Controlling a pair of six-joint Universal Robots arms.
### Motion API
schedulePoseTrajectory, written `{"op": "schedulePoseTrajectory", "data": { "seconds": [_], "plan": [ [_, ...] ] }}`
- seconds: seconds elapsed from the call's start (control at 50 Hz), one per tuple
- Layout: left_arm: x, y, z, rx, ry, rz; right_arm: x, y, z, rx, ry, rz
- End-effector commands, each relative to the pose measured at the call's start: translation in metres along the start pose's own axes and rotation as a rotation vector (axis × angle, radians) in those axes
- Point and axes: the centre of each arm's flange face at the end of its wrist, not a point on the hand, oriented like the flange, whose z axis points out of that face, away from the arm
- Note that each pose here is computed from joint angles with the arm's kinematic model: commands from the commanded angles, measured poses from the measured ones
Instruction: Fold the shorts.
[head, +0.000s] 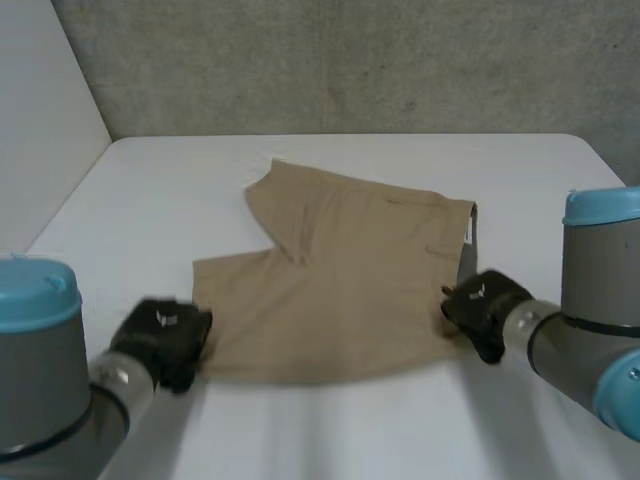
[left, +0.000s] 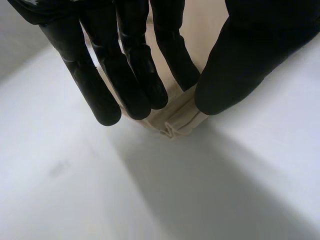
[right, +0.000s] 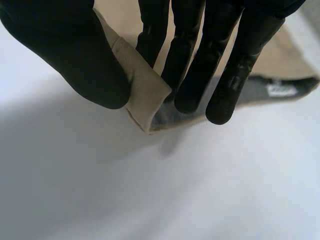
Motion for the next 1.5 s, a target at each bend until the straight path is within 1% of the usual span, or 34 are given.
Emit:
{"op": "schedulePoseTrajectory", "data": {
  "seconds": [0.02, 0.14, 0.22, 0.24, 0.36, 0.38, 0.44, 0.46, 0.52, 0.54, 0.58, 0.6, 0.64, 0.66, 0.7, 0.78, 0.82, 0.84, 0.96, 1.1, 1.36, 1.5],
  "plan": [
    [0.015, 0.023, -0.033, -0.118, 0.083, 0.079, -0.001, 0.016, -0.021, -0.077, -0.034, -0.094],
    [0.016, 0.021, -0.044, -0.114, 0.096, 0.088, -0.008, 0.028, -0.029, -0.130, -0.086, -0.110],
    [0.022, 0.010, -0.047, -0.063, 0.135, 0.108, -0.008, 0.028, -0.028, -0.126, -0.079, -0.113],
    [0.023, -0.002, -0.044, -0.008, 0.144, 0.112, -0.007, 0.028, -0.028, -0.120, -0.077, -0.112],
    [0.013, -0.048, -0.027, 0.183, 0.163, 0.086, -0.006, 0.023, -0.023, -0.070, -0.055, -0.106],
    [0.008, -0.063, -0.017, 0.251, 0.153, 0.078, -0.006, 0.023, -0.023, -0.067, -0.054, -0.107],
    [0.001, -0.082, 0.009, 0.338, 0.139, 0.074, -0.007, 0.023, -0.022, -0.055, -0.049, -0.107],
    [-0.004, -0.093, 0.028, 0.387, 0.129, 0.069, -0.007, 0.023, -0.021, -0.052, -0.047, -0.109],
    [-0.013, -0.108, 0.057, 0.450, 0.112, 0.066, -0.008, 0.023, -0.020, -0.047, -0.043, -0.109],
    [-0.015, -0.117, 0.075, 0.482, 0.113, 0.068, -0.008, 0.024, -0.020, -0.047, -0.043, -0.109],
    [-0.013, -0.121, 0.095, 0.495, 0.133, 0.071, -0.009, 0.024, -0.019, -0.042, -0.038, -0.110],
    [-0.009, -0.122, 0.116, 0.505, 0.158, 0.075, -0.009, 0.024, -0.019, -0.040, -0.035, -0.110],
    [-0.009, -0.126, 0.131, 0.524, 0.172, 0.078, -0.008, 0.024, -0.018, -0.038, -0.031, -0.109],
    [-0.007, -0.127, 0.150, 0.543, 0.187, 0.084, -0.008, 0.025, -0.017, -0.036, -0.029, -0.110],
    [-0.008, -0.128, 0.166, 0.559, 0.191, 0.087, -0.008, 0.025, -0.016, -0.037, -0.028, -0.109],
    [-0.004, -0.125, 0.195, 0.578, 0.204, 0.093, -0.010, 0.027, -0.014, -0.034, -0.026, -0.110],
    [0.001, -0.120, 0.207, 0.569, 0.232, 0.095, -0.011, 0.029, -0.011, -0.038, -0.027, -0.109],
    [0.007, -0.114, 0.214, 0.550, 0.273, 0.098, -0.011, 0.029, -0.011, -0.038, -0.027, -0.109],
    [0.016, -0.099, 0.232, 0.512, 0.339, 0.095, -0.010, 0.028, -0.010, -0.037, -0.024, -0.108],
    [0.011, -0.090, 0.238, 0.468, 0.357, 0.083, -0.008, 0.028, -0.007, -0.027, -0.011, -0.109],
    [-0.006, -0.084, 0.239, 0.401, 0.340, 0.059, -0.009, 0.029, -0.005, -0.028, -0.013, -0.111],
    [-0.012, -0.082, 0.239, 0.382, 0.306, 0.082, -0.009, 0.029, -0.005, -0.028, -0.013, -0.110]
  ]
}}
